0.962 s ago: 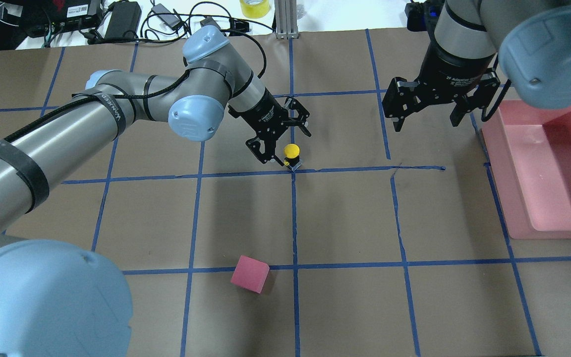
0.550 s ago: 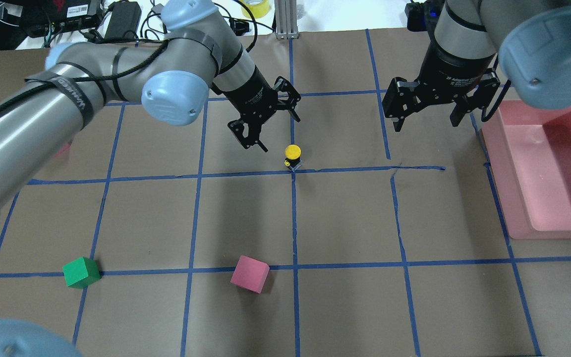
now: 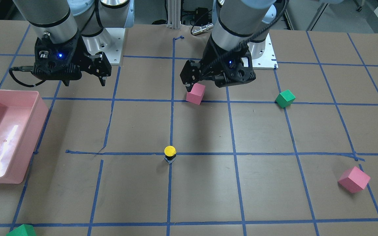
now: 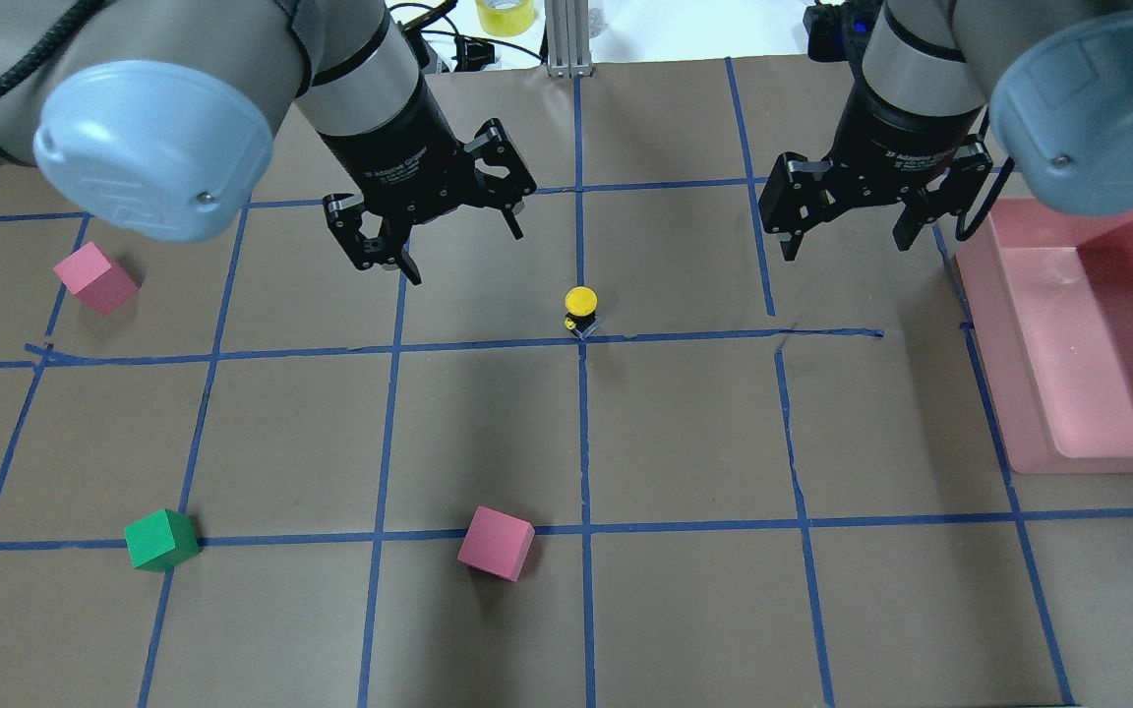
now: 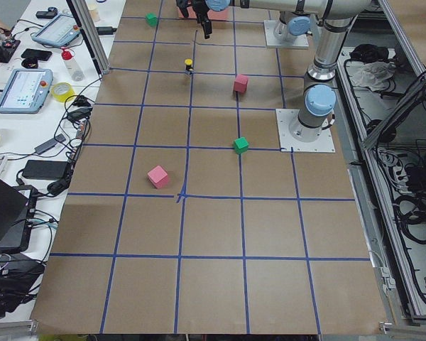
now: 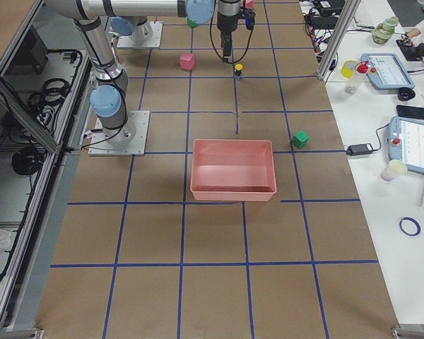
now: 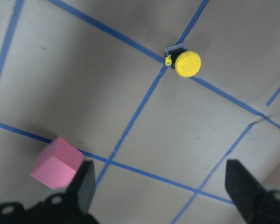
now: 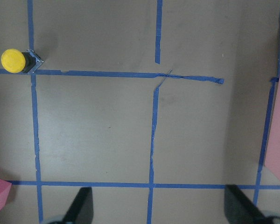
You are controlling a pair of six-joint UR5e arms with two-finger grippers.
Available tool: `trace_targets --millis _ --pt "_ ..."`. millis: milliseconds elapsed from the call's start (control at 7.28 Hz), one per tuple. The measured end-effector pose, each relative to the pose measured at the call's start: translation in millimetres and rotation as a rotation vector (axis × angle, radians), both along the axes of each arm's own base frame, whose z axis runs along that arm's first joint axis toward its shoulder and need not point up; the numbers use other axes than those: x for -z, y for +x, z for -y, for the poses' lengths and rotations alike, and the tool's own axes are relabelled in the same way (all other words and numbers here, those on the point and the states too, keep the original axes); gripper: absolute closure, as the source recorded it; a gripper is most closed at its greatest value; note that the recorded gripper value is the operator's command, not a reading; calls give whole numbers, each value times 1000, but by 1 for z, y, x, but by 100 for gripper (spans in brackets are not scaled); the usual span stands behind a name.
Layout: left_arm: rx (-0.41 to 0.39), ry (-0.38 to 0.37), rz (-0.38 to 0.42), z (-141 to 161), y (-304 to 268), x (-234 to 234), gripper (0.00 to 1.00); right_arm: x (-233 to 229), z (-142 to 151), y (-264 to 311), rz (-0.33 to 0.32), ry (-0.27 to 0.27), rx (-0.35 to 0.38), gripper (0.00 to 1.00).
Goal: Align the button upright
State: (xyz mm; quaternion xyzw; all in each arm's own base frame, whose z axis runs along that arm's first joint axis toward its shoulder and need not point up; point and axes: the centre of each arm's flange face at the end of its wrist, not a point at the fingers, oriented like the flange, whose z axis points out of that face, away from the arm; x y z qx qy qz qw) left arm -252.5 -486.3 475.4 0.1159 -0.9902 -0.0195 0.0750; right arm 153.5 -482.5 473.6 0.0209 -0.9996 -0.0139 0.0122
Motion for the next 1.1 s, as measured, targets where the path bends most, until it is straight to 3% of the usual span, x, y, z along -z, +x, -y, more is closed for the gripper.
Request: trace_targets --millis 137,275,687,1099 --pt "156 -64 68 -4 11 -7 0 0 0 0 0 0 0 0" --pt "251 -126 128 -2 26 -15 0 0 0 0 0 -1 1 0" --pt "290 -201 191 14 90 -31 0 0 0 0 0 -2 1 0" --pt "249 -209 186 15 103 -35 0 0 0 0 -1 0 3 0"
